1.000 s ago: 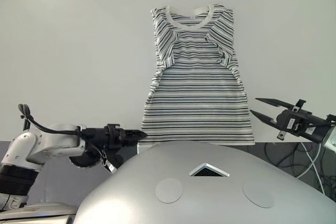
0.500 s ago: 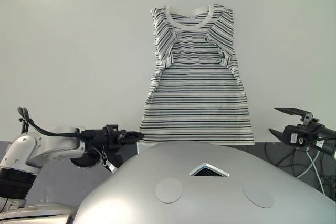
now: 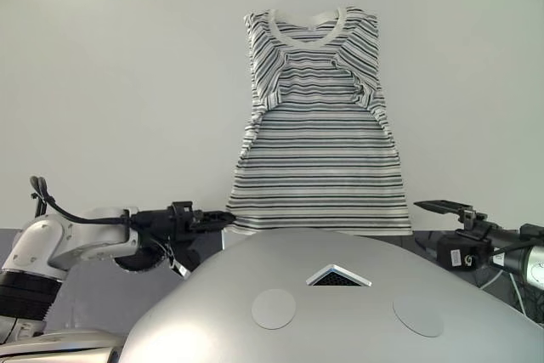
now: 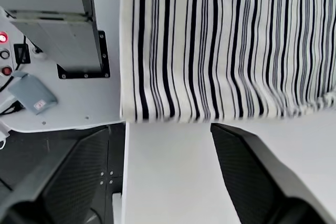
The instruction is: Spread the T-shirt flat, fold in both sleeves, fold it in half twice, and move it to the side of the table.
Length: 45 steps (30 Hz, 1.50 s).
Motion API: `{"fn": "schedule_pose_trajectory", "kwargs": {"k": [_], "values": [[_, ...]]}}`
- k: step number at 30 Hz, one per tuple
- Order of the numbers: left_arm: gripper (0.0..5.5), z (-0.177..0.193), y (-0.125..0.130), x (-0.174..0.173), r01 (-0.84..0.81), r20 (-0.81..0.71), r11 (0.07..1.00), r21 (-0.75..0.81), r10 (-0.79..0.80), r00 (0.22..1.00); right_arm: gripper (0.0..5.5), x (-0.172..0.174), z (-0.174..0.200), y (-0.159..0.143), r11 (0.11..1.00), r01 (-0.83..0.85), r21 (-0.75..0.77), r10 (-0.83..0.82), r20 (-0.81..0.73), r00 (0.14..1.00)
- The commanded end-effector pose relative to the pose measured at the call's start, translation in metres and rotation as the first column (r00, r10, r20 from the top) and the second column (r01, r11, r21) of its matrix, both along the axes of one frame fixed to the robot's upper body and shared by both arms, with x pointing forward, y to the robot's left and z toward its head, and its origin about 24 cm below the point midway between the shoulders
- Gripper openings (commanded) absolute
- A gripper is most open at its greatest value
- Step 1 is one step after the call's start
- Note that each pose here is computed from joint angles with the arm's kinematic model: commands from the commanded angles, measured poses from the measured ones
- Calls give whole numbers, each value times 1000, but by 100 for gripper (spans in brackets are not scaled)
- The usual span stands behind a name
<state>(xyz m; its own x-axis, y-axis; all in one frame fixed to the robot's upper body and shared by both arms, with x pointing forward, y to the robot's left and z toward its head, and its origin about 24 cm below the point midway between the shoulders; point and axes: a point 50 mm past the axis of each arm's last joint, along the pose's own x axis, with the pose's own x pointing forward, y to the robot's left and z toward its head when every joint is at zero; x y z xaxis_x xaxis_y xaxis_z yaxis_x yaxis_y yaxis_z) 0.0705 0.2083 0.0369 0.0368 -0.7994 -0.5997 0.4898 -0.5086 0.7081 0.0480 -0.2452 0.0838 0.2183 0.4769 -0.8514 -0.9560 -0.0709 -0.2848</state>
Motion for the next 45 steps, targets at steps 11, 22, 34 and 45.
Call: {"fn": "schedule_pose_trajectory", "kwargs": {"k": [11, 22, 34, 45], "values": [[0, -1, 3, 2, 13, -11, 997, 82, -13, 1000, 286, 12, -5, 15, 998, -49, 43, 50, -20, 999], [0, 2, 2, 4, 20, -11, 996, 87, -19, 1000, 60, 4, -4, 14, 998, -41, 49, 44, -57, 997], [0, 4, -4, 7, 5, -16, 999, 48, -4, 1000, 2, 9, -4, 16, 997, -13, 80, 18, -54, 998], [0, 21, 12, 29, -252, -130, 965, -72, 241, 962, 2, 31, 21, 10, 977, 40, 209, -58, 79, 995]]}}
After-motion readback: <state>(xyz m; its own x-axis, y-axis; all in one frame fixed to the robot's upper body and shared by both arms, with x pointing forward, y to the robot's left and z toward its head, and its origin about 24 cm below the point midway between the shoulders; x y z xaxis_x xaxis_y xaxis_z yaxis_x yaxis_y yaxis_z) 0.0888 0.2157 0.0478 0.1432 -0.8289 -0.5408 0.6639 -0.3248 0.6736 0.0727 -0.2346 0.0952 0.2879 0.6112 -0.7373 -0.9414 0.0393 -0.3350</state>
